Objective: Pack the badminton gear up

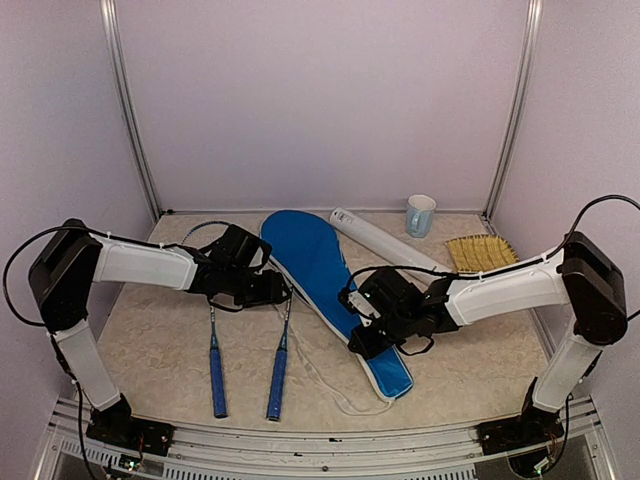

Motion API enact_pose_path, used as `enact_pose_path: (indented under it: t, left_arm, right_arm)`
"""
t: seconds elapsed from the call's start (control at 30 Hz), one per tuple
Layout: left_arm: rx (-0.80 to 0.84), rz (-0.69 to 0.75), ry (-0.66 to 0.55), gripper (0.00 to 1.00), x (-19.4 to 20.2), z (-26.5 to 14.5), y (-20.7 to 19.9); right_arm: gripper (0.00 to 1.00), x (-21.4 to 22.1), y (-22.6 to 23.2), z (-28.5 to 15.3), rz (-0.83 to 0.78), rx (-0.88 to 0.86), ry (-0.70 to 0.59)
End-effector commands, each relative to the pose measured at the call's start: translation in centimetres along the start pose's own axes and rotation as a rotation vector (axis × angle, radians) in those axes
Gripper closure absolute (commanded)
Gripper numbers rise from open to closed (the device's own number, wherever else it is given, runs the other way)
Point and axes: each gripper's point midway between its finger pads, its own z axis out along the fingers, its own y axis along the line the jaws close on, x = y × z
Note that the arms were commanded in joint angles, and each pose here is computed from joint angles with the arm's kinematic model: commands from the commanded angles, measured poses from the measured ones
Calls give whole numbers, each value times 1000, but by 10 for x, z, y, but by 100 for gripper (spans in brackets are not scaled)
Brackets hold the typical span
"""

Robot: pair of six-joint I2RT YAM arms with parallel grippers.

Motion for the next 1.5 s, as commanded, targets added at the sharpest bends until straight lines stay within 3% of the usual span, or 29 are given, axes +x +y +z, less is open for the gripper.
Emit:
enact_pose_path:
  t: [0.0, 0.07, 0.2, 0.37, 0.53, 1.03, 1.3, 1.47]
  left_arm:
    - [18, 41, -26, 42, 2, -3, -6]
    - [12, 50, -22, 43, 6, 0, -8]
    - [47, 67, -26, 44, 10, 5, -26]
    - [145, 54, -59, 47, 6, 1, -56]
    - [230, -66, -84, 41, 7, 6, -70]
    - [180, -263, -108, 37, 7, 50, -60]
    - [262, -251, -159, 44, -8, 40, -89]
    - [308, -245, -169, 49, -13, 33, -99]
  right_arm:
    - [94, -3, 1, 3, 9, -20, 9]
    - [93, -3, 1, 3, 16, -23, 11]
    - [79, -4, -2, 0, 26, -14, 10]
    - [84, -6, -7, -2, 32, 2, 1]
    - [82, -9, -5, -6, 30, -7, -14]
    - [56, -14, -8, -32, 27, 0, -92]
    - [53, -8, -10, -30, 19, 11, -73]
    - [44, -8, -12, -31, 9, 34, -74]
